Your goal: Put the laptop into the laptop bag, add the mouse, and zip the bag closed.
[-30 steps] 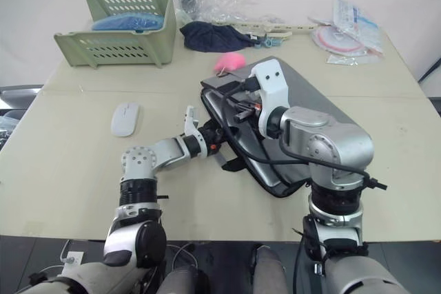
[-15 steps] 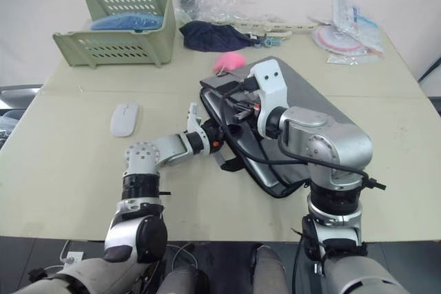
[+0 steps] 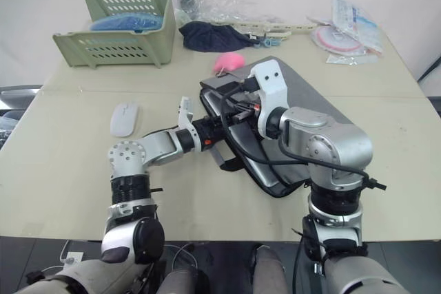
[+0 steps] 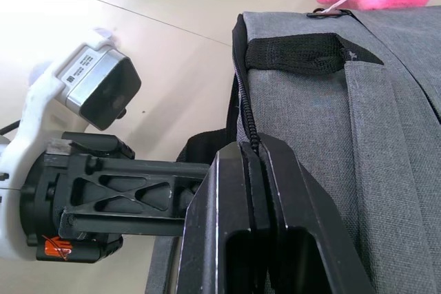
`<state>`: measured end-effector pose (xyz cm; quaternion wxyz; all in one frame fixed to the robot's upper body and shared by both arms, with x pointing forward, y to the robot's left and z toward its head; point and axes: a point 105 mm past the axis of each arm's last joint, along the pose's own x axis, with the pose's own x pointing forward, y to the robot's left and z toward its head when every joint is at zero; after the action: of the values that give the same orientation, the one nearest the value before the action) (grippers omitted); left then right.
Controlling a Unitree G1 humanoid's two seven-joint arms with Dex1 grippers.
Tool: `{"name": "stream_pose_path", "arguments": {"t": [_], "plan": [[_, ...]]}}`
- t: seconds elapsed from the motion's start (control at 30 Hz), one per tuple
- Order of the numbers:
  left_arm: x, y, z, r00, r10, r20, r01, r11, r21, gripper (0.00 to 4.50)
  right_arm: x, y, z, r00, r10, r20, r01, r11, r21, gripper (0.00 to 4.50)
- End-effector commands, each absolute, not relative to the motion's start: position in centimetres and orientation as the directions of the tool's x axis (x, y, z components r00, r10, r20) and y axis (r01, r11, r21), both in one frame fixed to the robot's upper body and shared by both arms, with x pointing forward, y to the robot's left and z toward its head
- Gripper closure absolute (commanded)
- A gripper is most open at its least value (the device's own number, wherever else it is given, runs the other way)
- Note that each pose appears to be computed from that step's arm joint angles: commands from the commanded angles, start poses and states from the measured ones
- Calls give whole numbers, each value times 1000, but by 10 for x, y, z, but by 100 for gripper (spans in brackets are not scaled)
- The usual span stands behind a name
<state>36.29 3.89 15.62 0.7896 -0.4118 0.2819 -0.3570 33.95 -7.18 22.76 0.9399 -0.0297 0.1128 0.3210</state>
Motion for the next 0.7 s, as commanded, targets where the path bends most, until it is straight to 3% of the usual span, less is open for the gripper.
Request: {"name": "stream_pose_path", "arguments": {"t": [0.03, 0.27, 0.53, 0.7], "plan": [[361, 72, 169, 634, -754, -173, 377, 496, -782, 20, 335, -73, 238, 778, 601, -184, -615, 788, -30, 450], [341, 142, 210, 664, -724, -186, 478, 602, -640, 20, 339, -81, 233, 787, 586, -194, -602, 798, -32, 450], [343, 167, 278, 716, -693, -88, 563, 647, -514, 20, 344, -81, 229, 776, 596, -205, -615, 787, -43, 450], [345, 179, 286, 742, -663, -97, 546, 682, -487, 20, 345, -81, 227, 771, 602, -208, -622, 782, -45, 450]]}}
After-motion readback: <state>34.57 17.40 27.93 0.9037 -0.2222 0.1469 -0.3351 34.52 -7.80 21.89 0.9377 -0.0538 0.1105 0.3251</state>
